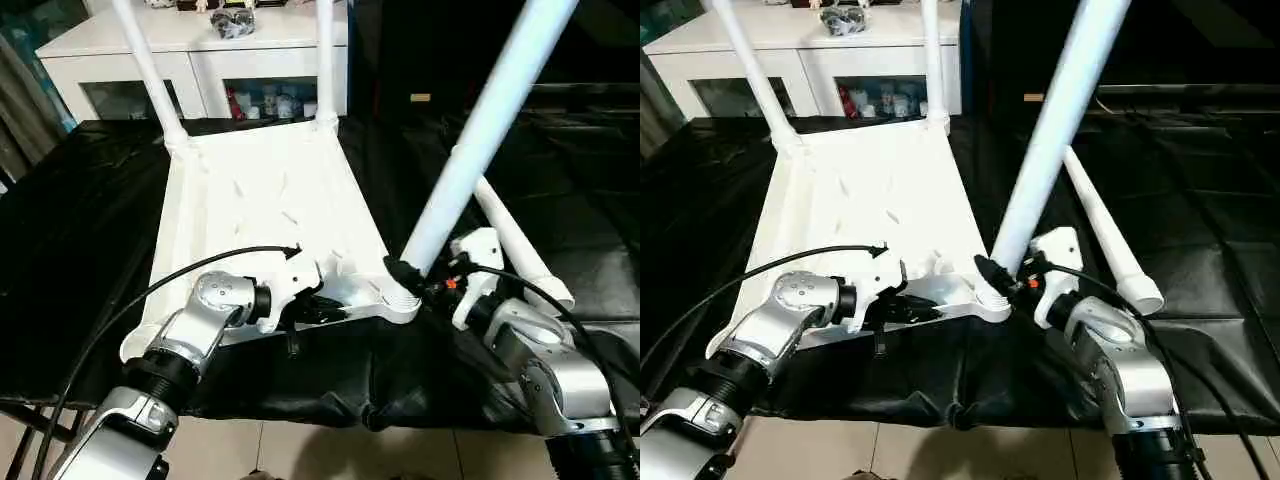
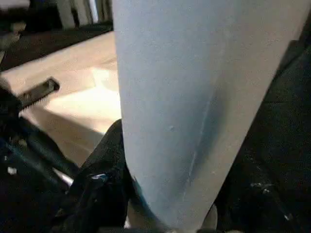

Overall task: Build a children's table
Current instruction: Insert table leg to table base

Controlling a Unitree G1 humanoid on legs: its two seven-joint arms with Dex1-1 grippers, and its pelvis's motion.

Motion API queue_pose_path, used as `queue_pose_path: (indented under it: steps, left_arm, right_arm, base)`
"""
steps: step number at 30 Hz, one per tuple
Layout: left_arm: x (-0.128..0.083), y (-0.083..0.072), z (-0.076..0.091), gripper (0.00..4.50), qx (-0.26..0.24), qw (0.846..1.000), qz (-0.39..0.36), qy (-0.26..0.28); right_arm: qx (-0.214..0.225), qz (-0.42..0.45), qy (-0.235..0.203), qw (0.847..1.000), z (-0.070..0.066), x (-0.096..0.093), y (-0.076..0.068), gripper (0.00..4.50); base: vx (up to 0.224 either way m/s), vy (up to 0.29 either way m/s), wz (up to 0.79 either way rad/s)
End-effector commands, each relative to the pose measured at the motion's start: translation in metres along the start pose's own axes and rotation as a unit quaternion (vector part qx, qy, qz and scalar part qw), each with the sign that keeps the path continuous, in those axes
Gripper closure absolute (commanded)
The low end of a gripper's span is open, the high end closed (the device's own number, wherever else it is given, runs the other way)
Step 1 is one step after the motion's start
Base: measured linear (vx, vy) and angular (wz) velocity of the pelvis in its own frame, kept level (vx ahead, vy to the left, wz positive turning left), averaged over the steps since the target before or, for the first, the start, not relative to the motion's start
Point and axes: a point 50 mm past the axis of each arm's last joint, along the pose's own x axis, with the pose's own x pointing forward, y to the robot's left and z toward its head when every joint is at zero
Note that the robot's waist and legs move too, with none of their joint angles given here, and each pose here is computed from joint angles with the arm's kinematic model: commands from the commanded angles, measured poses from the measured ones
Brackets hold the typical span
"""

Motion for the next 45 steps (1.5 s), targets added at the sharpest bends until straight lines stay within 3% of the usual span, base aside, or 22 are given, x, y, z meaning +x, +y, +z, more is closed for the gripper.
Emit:
queue_pose_path:
  steps: [1,6,16,26,33,37,40,45]
  left_arm:
    - [-0.007,0.007,0.004,4.5,0.003,0.999,0.03,-0.021]
    - [-0.007,0.004,0.003,4.5,0.005,0.999,0.026,-0.019]
    - [-0.011,0.0,0.008,4.5,0.023,0.999,-0.017,-0.022]
    - [-0.025,-0.004,0.013,4.5,0.053,0.994,-0.092,-0.004]
    - [-0.032,-0.003,0.014,4.5,0.051,0.993,-0.108,0.001]
    - [-0.03,0.004,0.017,4.5,0.044,0.997,-0.07,-0.009]
    - [-0.025,0.016,0.025,4.5,0.024,0.999,0.008,-0.028]
    - [-0.018,0.027,0.037,4.5,0.013,0.995,0.088,-0.043]
  right_arm:
    - [0.016,0.008,0.079,0.997,-0.03,-0.004,0.004,2.62]
    - [0.001,0.046,0.1,0.994,-0.028,-0.001,0.005,2.62]
    - [-0.017,0.133,0.097,0.986,-0.024,0.004,0.001,2.62]
    - [-0.05,0.279,0.125,0.951,-0.028,-0.004,0.008,2.62]
    - [-0.043,0.303,0.123,0.944,-0.031,-0.004,0.009,2.62]
    - [-0.037,0.266,0.109,0.957,-0.03,0.004,0.003,2.62]
    - [-0.039,0.169,0.091,0.981,-0.027,0.019,-0.012,2.62]
    - [-0.047,0.055,0.094,0.993,-0.025,0.034,-0.029,2.62]
  base:
    - [0.0,0.0,0.0]
    - [0.0,0.0,0.0]
    - [0.0,0.0,0.0]
    - [0.0,0.0,0.0]
    - [0.0,0.0,0.0]
    - [0.0,0.0,0.0]
    - [0.0,0.0,0.0]
    - [0.0,0.0,0.0]
